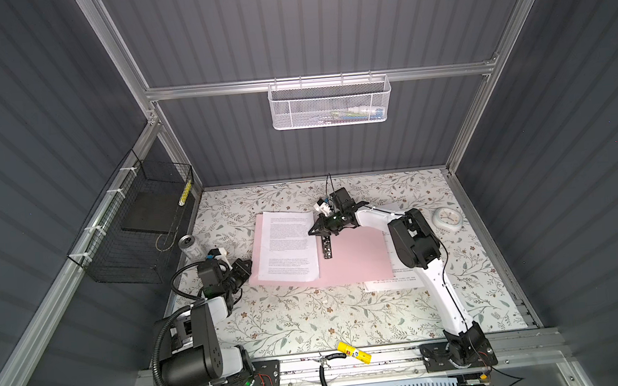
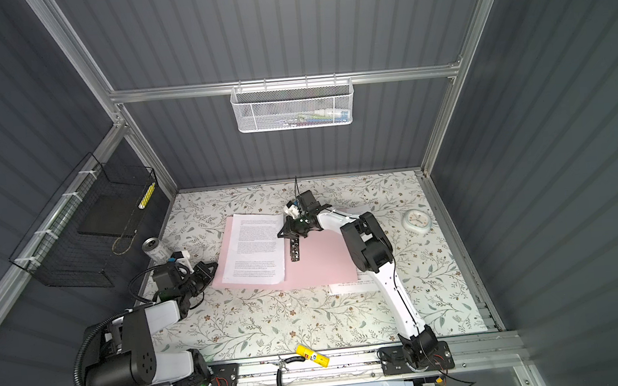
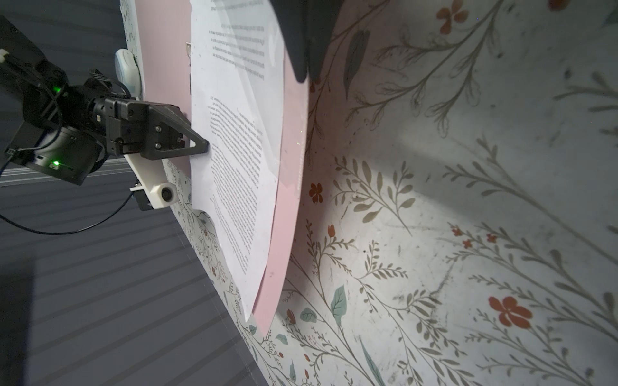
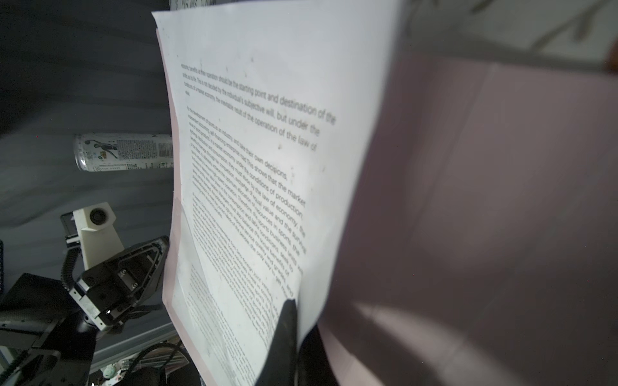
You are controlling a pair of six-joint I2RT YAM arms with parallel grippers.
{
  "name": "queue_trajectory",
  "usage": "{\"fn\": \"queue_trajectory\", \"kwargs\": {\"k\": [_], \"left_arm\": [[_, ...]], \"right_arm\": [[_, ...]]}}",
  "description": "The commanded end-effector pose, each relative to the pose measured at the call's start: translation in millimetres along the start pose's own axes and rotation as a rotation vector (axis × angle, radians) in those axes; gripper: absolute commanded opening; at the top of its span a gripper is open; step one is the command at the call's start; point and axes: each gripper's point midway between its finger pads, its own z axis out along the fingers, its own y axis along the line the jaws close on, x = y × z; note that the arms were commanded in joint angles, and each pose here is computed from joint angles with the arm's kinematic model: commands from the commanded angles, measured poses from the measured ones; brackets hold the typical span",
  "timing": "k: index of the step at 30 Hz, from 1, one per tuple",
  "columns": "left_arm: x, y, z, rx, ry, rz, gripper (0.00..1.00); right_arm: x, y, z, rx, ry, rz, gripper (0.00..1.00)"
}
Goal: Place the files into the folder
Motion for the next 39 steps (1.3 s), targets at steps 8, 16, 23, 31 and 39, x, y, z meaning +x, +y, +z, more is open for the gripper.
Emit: {"fn": "queue_trajectory", "kwargs": {"k": [8,16,23,31,39], "left_arm": [[6.0,6.1,0.6,-0.018,0.011,-0.010,0.00],[6.7,6.4,1.5,-0.016,0.013,-0.013,0.00],[6.8,6.6,1.0,-0.017,0.012,-0.014,0.00],[6.8,7.4,1.4,-0.020,0.012,-0.014,0.00],[6.5,7.1,1.5,-0.019,0.011,-0.013,0.00]], "right_arm": [[-5.1,17.3,9.0,-0.027,-0.091,0.101,0.00],[-3.2,22.4,14.7,-0.051,-0.097,0.158,0.00],[-8.6,22.5,4.7,-0.038,-0.151,0.179,0.00],[-13.7,17.2,-6.1,-0.034,-0.175,0.194,0.00],[-3.7,22.8,7.4,-0.038,-0.147,0.201,0.00]]}}
